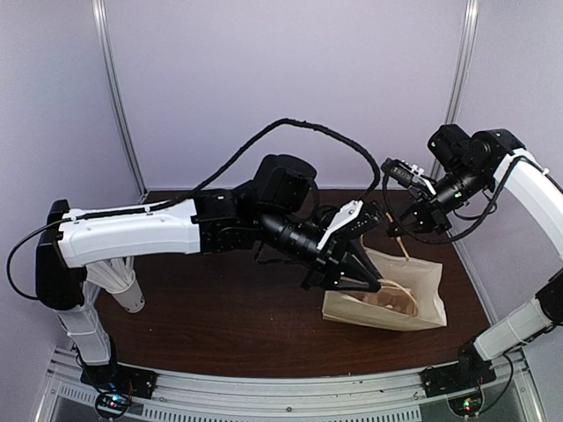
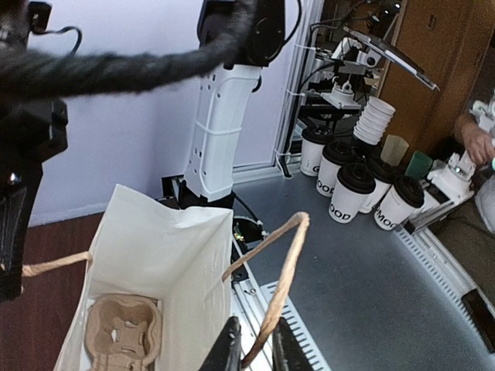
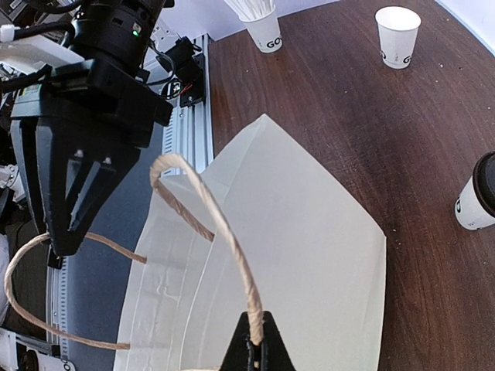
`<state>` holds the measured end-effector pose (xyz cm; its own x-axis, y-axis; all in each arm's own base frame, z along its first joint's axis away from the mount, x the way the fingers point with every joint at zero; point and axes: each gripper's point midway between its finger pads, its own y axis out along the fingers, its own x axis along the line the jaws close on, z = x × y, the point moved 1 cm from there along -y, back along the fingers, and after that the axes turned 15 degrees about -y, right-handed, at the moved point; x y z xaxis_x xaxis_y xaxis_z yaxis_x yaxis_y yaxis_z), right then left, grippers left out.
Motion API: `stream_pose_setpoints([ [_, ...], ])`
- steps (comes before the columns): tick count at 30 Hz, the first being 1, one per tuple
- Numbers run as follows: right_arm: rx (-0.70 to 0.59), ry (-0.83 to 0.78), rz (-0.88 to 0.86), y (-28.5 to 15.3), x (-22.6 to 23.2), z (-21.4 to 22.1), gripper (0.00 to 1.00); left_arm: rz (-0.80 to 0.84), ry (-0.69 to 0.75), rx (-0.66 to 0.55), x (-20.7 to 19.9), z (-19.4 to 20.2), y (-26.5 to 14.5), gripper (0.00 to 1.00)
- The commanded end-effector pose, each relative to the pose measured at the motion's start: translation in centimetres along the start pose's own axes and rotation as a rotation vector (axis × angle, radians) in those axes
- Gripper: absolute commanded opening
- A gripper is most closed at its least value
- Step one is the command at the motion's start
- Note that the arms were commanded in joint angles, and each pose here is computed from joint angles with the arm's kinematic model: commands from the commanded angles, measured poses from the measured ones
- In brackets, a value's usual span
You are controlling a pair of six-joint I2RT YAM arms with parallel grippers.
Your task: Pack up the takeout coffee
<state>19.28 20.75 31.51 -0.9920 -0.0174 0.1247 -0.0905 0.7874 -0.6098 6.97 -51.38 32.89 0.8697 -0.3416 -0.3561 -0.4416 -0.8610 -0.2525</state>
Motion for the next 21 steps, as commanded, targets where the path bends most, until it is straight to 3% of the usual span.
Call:
stream_pose_setpoints([
  [1, -0.024, -0.010, 0.067, -0.6, -1.2, -1.1, 0.00, 0.007, 0.026, -0.036, -0.3, -1.7, 0.1, 0.10],
  [5, -0.057, 0.003, 0.129, -1.6, -2.5, -3.0, 0.00, -0.109, 0.049, -0.067, 0.2, -3.4, -1.2, 0.00],
  [14, -0.201, -0.044, 0.355, -5.8, -6.0, -9.7, 0.00, -0.508, 0.185, -0.204, 0.9, -10.3, -8.6, 0.00],
  [21, -0.319, -0.127, 0.474, -9.2, -6.7, -14.7, 0.00, -0.611, 0.252, -0.278, -0.1, -14.6, -12.0, 0.00],
])
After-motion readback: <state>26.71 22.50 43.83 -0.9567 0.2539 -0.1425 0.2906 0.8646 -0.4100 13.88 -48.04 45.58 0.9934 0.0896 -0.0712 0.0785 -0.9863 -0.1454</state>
